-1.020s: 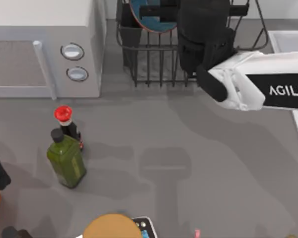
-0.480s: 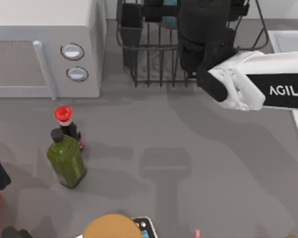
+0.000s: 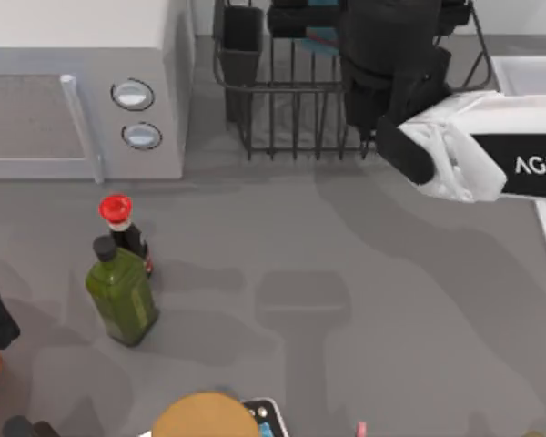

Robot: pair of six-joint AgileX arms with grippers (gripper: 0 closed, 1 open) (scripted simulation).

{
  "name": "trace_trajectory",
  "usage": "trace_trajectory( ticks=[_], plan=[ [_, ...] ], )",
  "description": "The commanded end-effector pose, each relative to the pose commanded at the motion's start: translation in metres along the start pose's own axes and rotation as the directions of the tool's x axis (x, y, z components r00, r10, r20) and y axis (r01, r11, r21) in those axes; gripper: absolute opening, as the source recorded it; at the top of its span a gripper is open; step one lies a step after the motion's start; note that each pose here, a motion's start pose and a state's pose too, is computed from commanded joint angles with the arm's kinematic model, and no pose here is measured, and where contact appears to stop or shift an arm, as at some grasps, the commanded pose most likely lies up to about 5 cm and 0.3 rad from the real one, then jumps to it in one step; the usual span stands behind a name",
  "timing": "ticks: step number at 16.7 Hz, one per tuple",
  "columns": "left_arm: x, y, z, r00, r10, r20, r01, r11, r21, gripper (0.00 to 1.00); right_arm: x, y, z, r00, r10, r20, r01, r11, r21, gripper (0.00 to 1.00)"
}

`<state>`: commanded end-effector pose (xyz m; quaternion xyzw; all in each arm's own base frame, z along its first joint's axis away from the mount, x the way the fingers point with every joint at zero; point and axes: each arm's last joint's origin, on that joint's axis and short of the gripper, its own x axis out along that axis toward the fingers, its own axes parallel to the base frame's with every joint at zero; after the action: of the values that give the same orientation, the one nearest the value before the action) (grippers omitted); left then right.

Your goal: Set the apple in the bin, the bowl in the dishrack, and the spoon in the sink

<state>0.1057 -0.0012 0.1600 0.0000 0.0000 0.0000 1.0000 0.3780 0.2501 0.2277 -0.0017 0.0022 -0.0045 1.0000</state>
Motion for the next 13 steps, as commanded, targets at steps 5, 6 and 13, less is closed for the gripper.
trace_trajectory(
  ticks=[5, 6, 13],
  plan=[
    [0.0, 0.0, 0.0, 1.0, 0.0, 0.0, 0.0, 1.0, 0.0, 1.0, -0.027, -0.059, 0.041, 1.0, -0.009, 0.006, 0.009, 1.0, 0.003, 1.0],
    [0.0, 0.0, 0.0, 1.0, 0.0, 0.0, 0.0, 1.0, 0.0, 1.0, -0.038, -0.075, 0.052, 1.0, -0.011, 0.011, 0.011, 1.0, 0.006, 1.0],
    [0.0, 0.0, 0.0, 1.0, 0.0, 0.0, 0.0, 1.0, 0.0, 1.0, -0.146, -0.188, 0.063, 1.0, -0.017, -0.012, 0.017, 1.0, -0.009, 1.0]
  ],
)
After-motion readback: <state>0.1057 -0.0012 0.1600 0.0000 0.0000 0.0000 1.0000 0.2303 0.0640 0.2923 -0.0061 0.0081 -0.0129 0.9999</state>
